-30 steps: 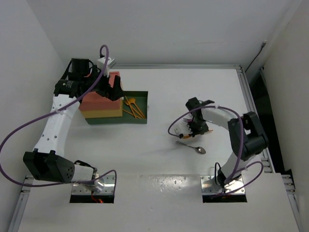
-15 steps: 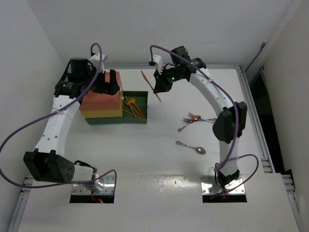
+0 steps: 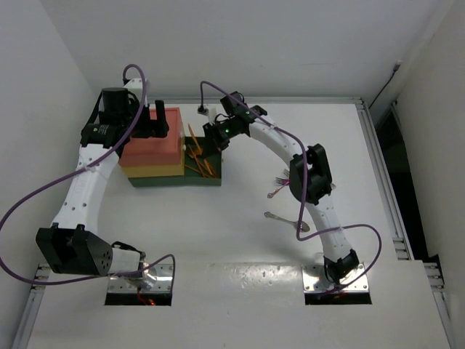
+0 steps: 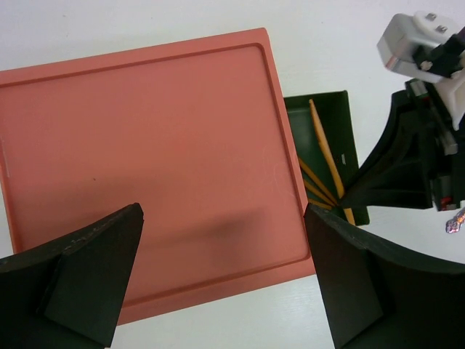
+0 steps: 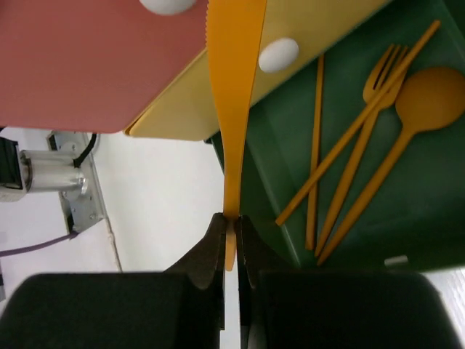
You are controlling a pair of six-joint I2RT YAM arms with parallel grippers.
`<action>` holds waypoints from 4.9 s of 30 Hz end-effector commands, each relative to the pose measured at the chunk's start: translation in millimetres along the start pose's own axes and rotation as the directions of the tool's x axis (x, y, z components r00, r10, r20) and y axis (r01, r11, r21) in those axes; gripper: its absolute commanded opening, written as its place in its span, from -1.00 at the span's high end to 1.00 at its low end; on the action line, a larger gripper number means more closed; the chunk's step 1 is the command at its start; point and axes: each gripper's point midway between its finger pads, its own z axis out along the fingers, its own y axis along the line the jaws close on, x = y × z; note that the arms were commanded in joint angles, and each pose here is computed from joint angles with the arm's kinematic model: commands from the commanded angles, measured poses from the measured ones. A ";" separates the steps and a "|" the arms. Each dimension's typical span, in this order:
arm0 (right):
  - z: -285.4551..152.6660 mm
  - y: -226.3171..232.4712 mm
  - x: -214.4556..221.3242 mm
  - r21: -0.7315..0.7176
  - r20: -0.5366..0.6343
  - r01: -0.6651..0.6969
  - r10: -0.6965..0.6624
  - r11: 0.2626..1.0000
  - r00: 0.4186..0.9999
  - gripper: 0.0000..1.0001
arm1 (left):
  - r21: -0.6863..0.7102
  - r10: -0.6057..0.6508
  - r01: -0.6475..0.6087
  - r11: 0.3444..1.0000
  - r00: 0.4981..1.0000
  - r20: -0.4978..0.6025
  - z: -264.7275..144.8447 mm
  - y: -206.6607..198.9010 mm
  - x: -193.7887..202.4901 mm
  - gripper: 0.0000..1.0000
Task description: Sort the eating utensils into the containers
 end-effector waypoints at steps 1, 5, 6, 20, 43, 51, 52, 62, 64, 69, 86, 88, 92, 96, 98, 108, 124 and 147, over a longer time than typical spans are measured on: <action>5.3 0.9 -20.8 0.009 0.048 0.058 -0.059 0.998 0.997 1.00 | -0.026 -0.019 0.021 0.999 0.997 0.070 -10.7 6.7 -15.8 -0.99; 19.2 -15.6 -8.0 0.051 0.010 0.060 -0.060 0.997 0.998 1.00 | -0.027 -0.011 0.013 1.000 0.998 0.061 -10.8 7.4 -10.3 -0.99; 20.9 -17.7 -8.1 0.051 0.009 0.072 -0.072 0.996 0.997 1.00 | -0.027 -0.011 0.013 1.000 0.998 0.061 -10.8 7.4 -10.3 -0.99; -20.3 11.0 -40.5 0.116 0.057 0.123 -0.131 0.986 0.990 0.02 | -0.041 -0.011 0.014 0.999 0.998 0.062 -10.8 9.8 -10.4 -0.99; -36.5 -92.2 41.0 0.405 0.091 -0.191 0.168 0.894 0.982 1.00 | -0.148 0.030 -0.052 0.988 0.989 -0.144 24.6 25.2 35.9 -0.99; -14.4 -105.7 33.4 0.334 0.137 -0.227 0.191 0.915 0.972 1.00 | -0.157 0.029 -0.054 0.986 0.988 -0.153 27.1 27.2 38.0 -0.99; -12.9 -101.8 31.0 0.311 0.143 -0.233 0.197 0.921 0.970 1.00 | -0.157 0.029 -0.054 0.986 0.988 -0.153 27.1 27.2 38.0 -0.99; 17.4 -80.9 18.3 0.134 0.191 -0.305 0.278 0.943 0.942 1.00 | -0.136 0.026 -0.051 0.989 0.983 -0.181 34.3 24.8 47.2 -0.99; 18.7 -82.7 13.4 0.132 0.198 -0.299 0.270 0.945 0.942 1.00 | -0.124 0.025 -0.049 0.991 0.981 -0.191 37.2 23.1 49.7 -0.99; 38.9 -76.2 13.1 0.069 0.181 -0.322 0.305 0.944 0.935 1.00 | -0.124 0.024 -0.050 0.991 0.980 -0.200 37.9 23.3 53.5 -0.99; 101.7 -20.4 0.0 -0.278 0.167 -0.389 0.443 0.878 0.881 0.94 | -0.101 0.039 -0.064 0.993 0.972 -0.232 44.5 21.9 63.6 -0.99; 108.2 -15.8 2.9 -0.298 0.155 -0.397 0.454 0.868 0.877 0.91 | -0.101 0.038 -0.064 0.993 0.970 -0.240 45.0 22.2 67.4 -0.99; 114.7 -1.9 -5.5 -0.354 0.167 -0.377 0.455 0.856 0.875 0.82 | -0.092 0.038 -0.061 0.994 0.970 -0.240 45.2 20.6 67.6 -0.99; 116.5 6.9 -8.1 -0.394 0.161 -0.391 0.481 0.832 0.862 0.59 | -0.092 0.038 -0.061 0.994 0.970 -0.240 45.2 20.6 67.6 -0.99; 115.0 8.8 -11.9 -0.405 0.175 -0.375 0.473 0.834 0.864 0.44 | -0.092 0.038 -0.061 0.994 0.970 -0.240 45.2 20.6 67.6 -0.99; 60.9 10.7 -7.4 -0.370 0.215 -0.366 0.461 0.854 0.861 0.36 | -0.092 0.039 -0.062 0.994 0.973 -0.226 40.0 20.0 67.3 -0.99; 12.7 6.1 -48.9 -0.578 0.323 -0.457 0.704 0.676 0.633 -0.09 | -0.048 0.037 -0.050 0.998 0.970 -0.242 37.2 12.3 78.6 -0.99; 63.5 -4.0 -68.4 -0.625 0.284 -0.474 0.747 0.620 0.602 -0.03 | -0.056 0.046 -0.061 0.997 0.967 -0.251 37.6 14.8 82.4 -0.99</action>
